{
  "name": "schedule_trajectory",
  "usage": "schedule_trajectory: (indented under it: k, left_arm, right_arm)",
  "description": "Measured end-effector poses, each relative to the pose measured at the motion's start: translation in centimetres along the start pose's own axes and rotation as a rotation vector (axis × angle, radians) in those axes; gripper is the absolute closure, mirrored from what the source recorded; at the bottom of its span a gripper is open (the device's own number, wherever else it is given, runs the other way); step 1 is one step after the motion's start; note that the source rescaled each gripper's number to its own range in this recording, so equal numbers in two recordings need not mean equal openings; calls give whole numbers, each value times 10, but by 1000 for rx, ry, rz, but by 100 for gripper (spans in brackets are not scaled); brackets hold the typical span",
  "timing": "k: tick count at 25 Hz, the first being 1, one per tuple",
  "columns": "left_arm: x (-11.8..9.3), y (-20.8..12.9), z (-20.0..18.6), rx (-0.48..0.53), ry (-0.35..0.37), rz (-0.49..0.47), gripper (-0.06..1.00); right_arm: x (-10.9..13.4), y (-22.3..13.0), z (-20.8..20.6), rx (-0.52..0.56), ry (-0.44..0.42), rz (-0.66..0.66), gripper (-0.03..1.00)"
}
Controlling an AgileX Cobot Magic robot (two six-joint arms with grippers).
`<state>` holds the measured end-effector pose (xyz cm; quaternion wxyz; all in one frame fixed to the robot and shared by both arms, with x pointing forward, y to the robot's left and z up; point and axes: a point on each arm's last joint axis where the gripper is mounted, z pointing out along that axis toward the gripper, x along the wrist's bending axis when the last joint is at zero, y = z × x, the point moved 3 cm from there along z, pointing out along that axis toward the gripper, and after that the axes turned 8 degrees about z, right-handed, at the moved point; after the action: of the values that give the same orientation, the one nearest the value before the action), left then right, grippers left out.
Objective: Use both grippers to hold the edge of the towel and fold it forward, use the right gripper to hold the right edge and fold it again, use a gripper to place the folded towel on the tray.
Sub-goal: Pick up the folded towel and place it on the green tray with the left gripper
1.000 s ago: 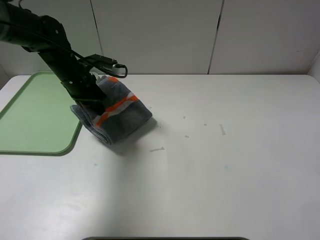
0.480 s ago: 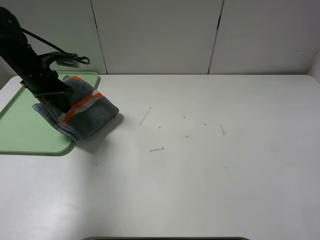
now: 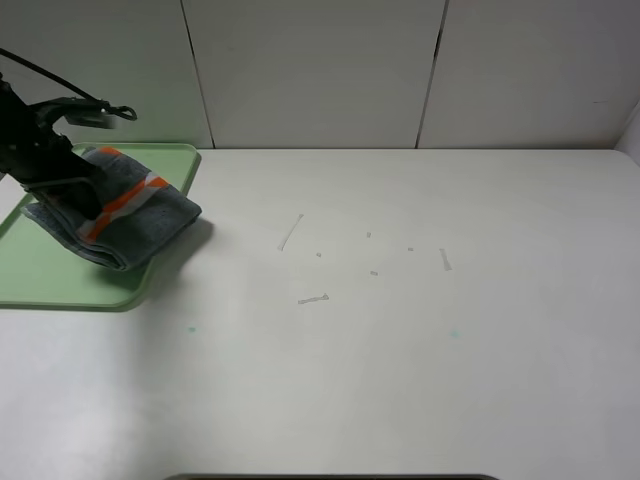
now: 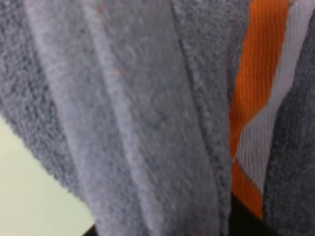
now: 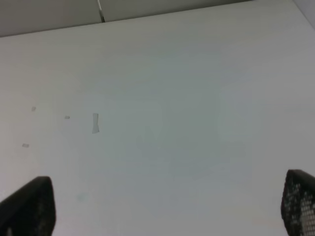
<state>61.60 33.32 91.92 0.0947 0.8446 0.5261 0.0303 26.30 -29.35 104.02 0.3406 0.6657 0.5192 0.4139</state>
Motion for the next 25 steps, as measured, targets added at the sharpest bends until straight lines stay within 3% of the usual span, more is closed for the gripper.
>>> schedule_trajectory:
  k: [6, 18, 25]
  left_arm:
    - [17, -9, -29, -33, 87, 3, 74]
    - [26, -8, -37, -61, 138, 10, 74]
    - [27, 0, -9, -90, 80, 20, 74]
  right_arm:
    - [0, 0, 0, 0, 0, 0, -3]
    - [0, 0, 0, 0, 0, 0, -3]
    - [0, 0, 0, 0, 0, 0, -3]
